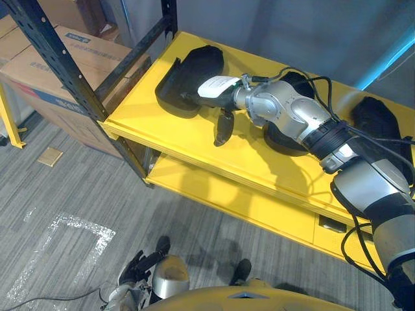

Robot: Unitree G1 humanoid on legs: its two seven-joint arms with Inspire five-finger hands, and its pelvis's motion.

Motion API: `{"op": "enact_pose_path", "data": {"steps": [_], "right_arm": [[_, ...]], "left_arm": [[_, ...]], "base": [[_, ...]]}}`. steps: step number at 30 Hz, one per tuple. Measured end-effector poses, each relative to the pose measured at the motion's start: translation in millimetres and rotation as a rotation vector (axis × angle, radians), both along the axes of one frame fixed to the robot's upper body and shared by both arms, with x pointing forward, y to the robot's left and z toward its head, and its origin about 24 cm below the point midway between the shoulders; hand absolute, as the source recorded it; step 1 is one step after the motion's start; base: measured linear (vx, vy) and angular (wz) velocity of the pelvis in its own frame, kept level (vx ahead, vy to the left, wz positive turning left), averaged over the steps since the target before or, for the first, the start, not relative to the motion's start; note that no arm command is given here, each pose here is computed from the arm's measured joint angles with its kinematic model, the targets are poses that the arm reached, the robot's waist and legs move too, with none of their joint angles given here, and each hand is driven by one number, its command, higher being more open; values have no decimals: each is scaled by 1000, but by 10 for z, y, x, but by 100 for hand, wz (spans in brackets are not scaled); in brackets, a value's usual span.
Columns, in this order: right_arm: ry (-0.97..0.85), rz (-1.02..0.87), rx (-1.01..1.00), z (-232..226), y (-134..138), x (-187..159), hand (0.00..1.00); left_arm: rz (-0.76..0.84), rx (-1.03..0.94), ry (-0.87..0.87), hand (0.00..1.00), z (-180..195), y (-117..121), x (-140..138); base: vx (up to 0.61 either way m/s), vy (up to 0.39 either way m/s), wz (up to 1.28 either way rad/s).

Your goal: Walk over and take three plastic housings, then place them on the shelf

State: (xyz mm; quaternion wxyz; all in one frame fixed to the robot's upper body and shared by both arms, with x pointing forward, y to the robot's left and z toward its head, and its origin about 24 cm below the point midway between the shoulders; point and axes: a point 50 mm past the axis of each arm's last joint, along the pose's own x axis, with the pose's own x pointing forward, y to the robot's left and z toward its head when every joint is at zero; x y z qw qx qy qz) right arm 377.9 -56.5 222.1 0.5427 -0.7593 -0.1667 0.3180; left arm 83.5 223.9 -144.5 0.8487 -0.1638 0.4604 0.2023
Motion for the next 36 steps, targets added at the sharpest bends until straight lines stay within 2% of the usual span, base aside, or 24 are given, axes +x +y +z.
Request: {"op": "enact_pose_path", "data": {"steps": [36], "right_arm": [[32, 41, -110, -62, -43, -28, 100]], "left_arm": [[-1, -9, 20, 100, 6, -8, 4]], "base": [[0, 0, 0]]}}
